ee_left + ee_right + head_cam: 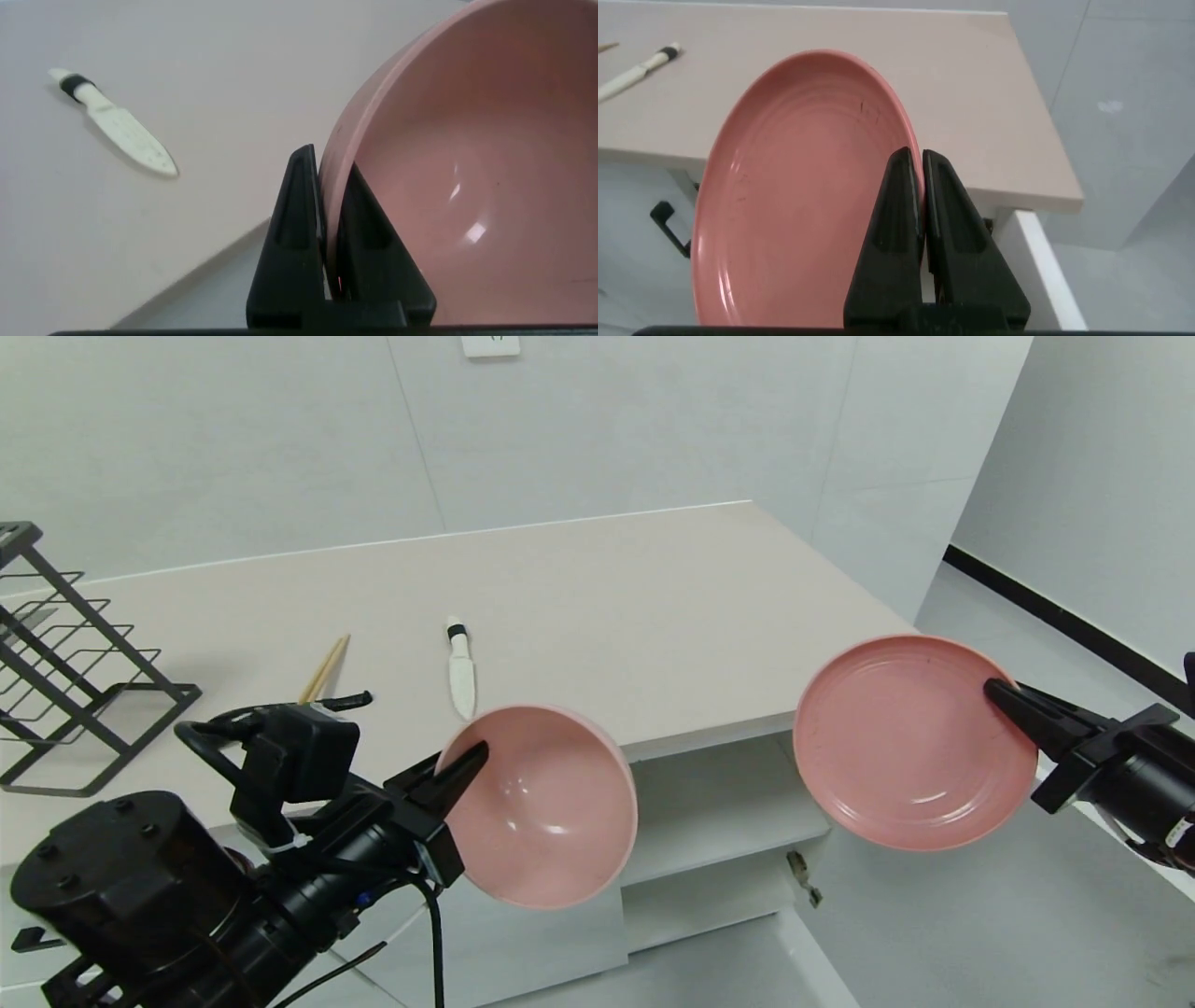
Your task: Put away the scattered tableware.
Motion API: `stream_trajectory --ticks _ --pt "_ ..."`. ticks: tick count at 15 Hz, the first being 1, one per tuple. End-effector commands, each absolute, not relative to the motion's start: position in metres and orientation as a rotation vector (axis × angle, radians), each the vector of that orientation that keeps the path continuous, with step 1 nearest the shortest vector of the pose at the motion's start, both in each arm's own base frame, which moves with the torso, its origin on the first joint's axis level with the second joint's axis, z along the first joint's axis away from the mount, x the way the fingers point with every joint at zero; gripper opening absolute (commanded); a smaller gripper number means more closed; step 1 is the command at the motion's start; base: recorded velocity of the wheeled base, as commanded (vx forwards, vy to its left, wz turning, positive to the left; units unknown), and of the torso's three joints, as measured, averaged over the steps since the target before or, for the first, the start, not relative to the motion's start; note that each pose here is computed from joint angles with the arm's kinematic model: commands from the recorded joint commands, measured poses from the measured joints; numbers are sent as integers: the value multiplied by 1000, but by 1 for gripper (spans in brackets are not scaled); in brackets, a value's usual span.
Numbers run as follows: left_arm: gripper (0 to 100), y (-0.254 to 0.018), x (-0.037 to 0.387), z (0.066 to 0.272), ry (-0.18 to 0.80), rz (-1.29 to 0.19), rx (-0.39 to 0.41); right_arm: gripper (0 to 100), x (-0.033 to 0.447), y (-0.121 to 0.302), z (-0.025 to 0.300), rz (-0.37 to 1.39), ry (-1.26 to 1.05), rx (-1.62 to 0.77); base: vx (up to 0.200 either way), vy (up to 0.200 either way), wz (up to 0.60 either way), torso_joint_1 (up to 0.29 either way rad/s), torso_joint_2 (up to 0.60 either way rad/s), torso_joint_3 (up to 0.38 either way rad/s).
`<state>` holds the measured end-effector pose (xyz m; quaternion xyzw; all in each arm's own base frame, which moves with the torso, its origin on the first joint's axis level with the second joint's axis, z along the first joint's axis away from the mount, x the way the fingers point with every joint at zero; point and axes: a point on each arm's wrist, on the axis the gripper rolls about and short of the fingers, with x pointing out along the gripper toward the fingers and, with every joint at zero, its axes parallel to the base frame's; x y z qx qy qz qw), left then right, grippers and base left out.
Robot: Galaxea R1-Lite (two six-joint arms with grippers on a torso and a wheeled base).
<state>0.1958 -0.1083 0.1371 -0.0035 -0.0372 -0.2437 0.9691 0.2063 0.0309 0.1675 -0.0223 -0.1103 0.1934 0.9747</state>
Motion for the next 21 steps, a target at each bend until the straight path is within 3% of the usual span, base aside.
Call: stream_trajectory --ticks 1,17,21 --pt "0 -108 196 136 -72 -492 -6 0 207 31 167 391 -221 -46 0 0 0 -261 520 251" --pt "0 -111 190 126 -22 -517 9 0 208 31 162 392 -197 -44 0 0 0 -255 442 194" --pt "0 -112 189 120 3 -525 24 0 213 42 146 440 -124 -35 0 0 0 -163 294 124"
